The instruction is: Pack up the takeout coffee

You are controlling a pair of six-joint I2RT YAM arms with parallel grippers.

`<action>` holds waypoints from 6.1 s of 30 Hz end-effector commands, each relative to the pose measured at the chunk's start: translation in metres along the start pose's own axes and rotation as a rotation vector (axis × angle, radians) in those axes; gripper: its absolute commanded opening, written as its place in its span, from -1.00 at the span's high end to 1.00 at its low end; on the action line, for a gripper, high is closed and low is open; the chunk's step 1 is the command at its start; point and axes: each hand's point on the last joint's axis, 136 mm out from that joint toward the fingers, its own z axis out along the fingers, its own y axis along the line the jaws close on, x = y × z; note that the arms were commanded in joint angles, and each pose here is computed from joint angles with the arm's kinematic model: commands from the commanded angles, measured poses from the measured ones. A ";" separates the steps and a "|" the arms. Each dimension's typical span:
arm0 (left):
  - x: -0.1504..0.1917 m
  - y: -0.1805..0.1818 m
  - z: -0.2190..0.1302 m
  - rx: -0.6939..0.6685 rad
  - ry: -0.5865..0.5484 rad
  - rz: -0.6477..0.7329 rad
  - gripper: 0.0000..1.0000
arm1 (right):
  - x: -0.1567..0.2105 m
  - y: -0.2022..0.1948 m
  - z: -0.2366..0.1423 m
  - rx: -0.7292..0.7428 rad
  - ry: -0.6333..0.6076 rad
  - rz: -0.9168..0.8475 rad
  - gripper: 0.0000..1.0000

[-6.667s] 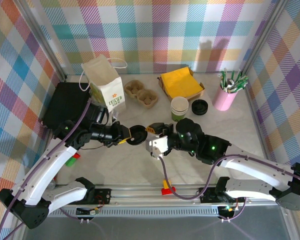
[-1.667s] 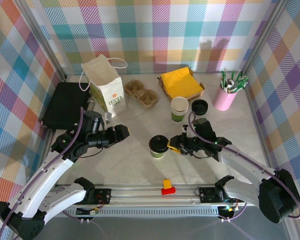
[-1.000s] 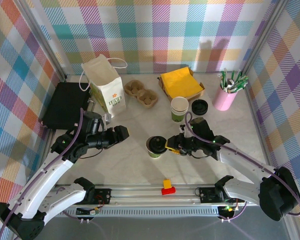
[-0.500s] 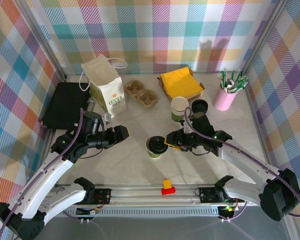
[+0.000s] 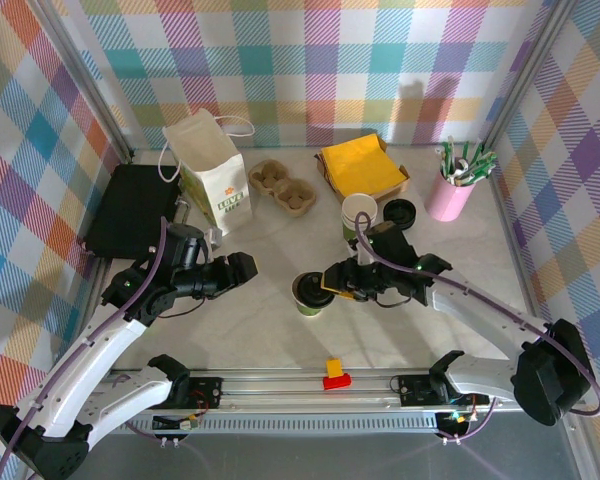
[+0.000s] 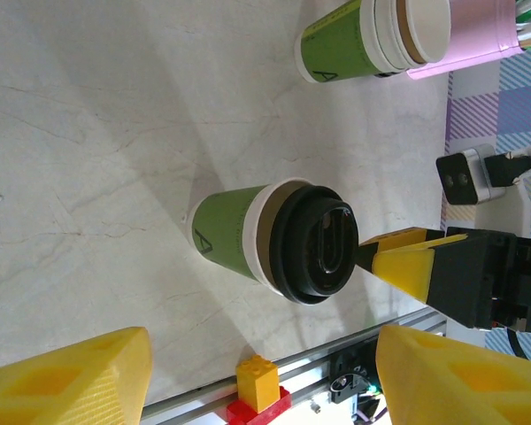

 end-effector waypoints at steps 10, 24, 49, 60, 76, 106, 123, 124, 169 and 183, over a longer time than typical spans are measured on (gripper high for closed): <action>-0.002 0.002 -0.003 -0.016 -0.012 0.013 -0.36 | -0.003 0.022 0.007 -0.035 0.010 -0.075 0.04; -0.001 0.002 0.007 -0.003 0.012 0.043 -0.39 | -0.005 0.026 -0.001 0.003 -0.010 -0.140 0.03; 0.012 -0.022 0.110 -0.001 0.221 0.357 -0.39 | -0.023 -0.008 -0.007 0.014 -0.186 -0.210 -0.17; 0.018 -0.020 0.133 -0.008 0.259 0.366 -0.32 | -0.026 -0.011 0.006 0.001 -0.163 -0.216 -0.15; 0.025 -0.004 0.140 -0.050 0.281 0.363 -0.21 | -0.022 -0.021 0.016 0.003 -0.128 -0.189 -0.05; 0.036 0.023 0.143 -0.118 0.300 0.344 -0.15 | -0.022 -0.029 0.026 0.039 -0.082 -0.153 0.02; 0.060 0.072 0.152 -0.209 0.313 0.329 -0.09 | -0.016 -0.068 0.025 0.186 -0.106 -0.017 0.13; 0.061 0.073 0.151 -0.208 0.312 0.329 -0.09 | -0.015 -0.068 0.024 0.185 -0.105 -0.015 0.13; 0.038 -0.005 0.137 -0.097 0.207 0.386 -0.21 | -0.040 -0.012 -0.008 0.158 -0.181 -0.159 -0.02; -0.011 -0.046 0.046 -0.055 -0.053 0.417 -0.36 | -0.059 -0.008 -0.078 0.299 -0.454 -0.180 -0.73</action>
